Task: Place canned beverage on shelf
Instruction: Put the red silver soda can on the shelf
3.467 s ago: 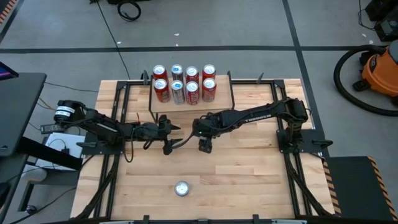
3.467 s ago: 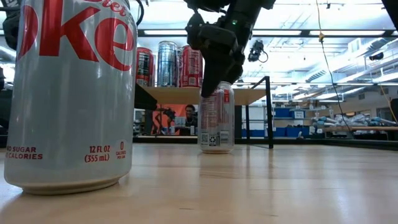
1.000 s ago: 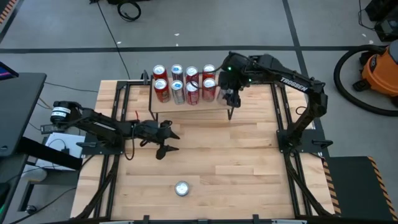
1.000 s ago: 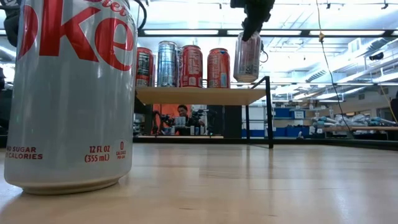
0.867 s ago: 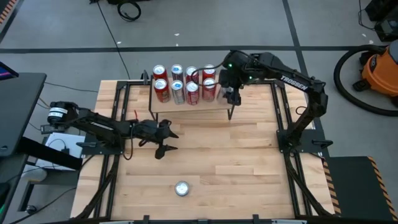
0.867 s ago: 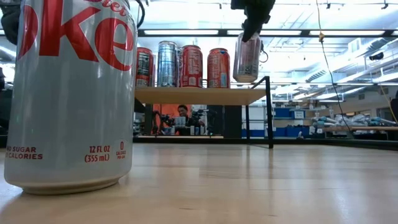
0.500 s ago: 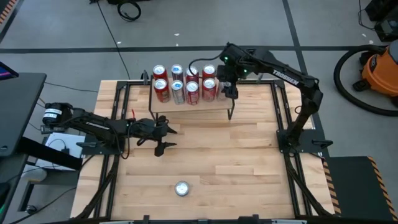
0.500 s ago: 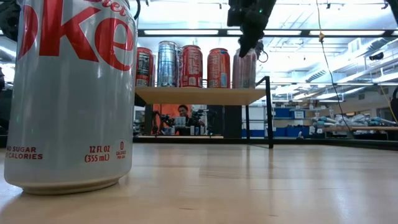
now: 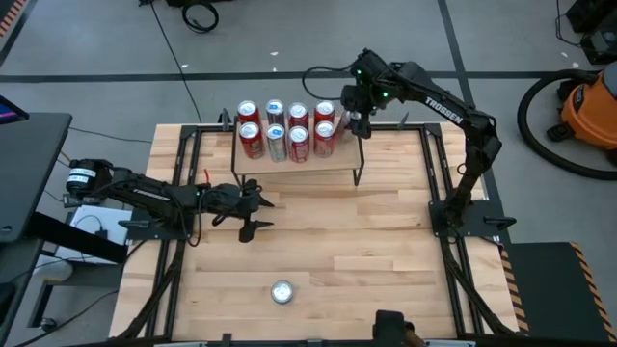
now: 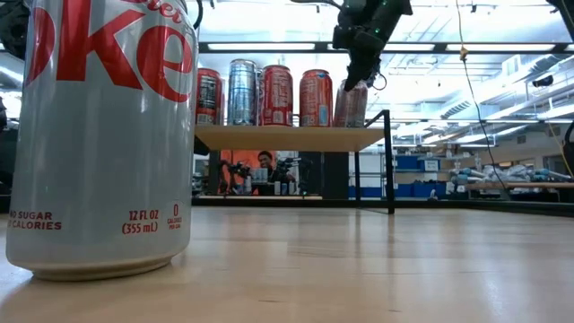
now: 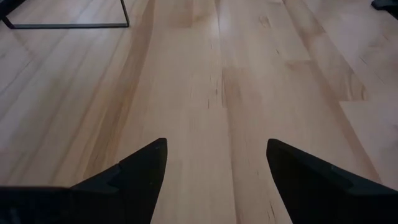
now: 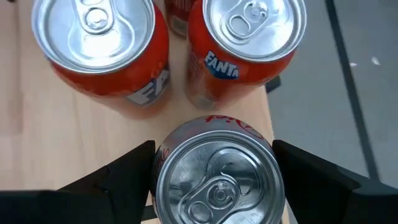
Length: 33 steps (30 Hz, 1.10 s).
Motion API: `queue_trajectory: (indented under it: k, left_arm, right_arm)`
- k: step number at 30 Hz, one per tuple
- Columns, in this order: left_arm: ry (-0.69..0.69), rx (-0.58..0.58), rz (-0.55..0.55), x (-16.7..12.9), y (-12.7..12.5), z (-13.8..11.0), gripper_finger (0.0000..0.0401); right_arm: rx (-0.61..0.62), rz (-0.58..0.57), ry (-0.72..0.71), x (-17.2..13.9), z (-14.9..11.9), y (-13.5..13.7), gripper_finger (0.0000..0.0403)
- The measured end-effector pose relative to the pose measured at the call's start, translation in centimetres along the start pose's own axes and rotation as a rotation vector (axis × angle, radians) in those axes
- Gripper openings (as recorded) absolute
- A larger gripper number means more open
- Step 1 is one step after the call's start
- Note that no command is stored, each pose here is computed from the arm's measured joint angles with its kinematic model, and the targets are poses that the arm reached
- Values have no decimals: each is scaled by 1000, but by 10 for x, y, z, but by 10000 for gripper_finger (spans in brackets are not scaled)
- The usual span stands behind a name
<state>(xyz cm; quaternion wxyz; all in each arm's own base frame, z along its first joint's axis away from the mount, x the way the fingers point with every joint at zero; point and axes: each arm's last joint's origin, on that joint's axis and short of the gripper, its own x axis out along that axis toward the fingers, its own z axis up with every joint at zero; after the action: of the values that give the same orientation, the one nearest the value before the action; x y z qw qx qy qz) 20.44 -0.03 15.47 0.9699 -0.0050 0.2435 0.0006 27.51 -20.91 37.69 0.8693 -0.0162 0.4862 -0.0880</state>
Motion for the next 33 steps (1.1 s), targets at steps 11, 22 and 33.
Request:
queue_trajectory:
  k: [11,22,33]
  left_arm:
    - [3,-4,-1,0,0,0,286]
    - [3,-4,-2,0,0,0,286]
    - [3,-24,-4,0,-1,0,286]
  right_arm:
    - [6,33,-53,-2,-3,-10,312]
    - [-24,48,-66,1,4,0,318]
    - [4,13,-26,7,1,0,350]
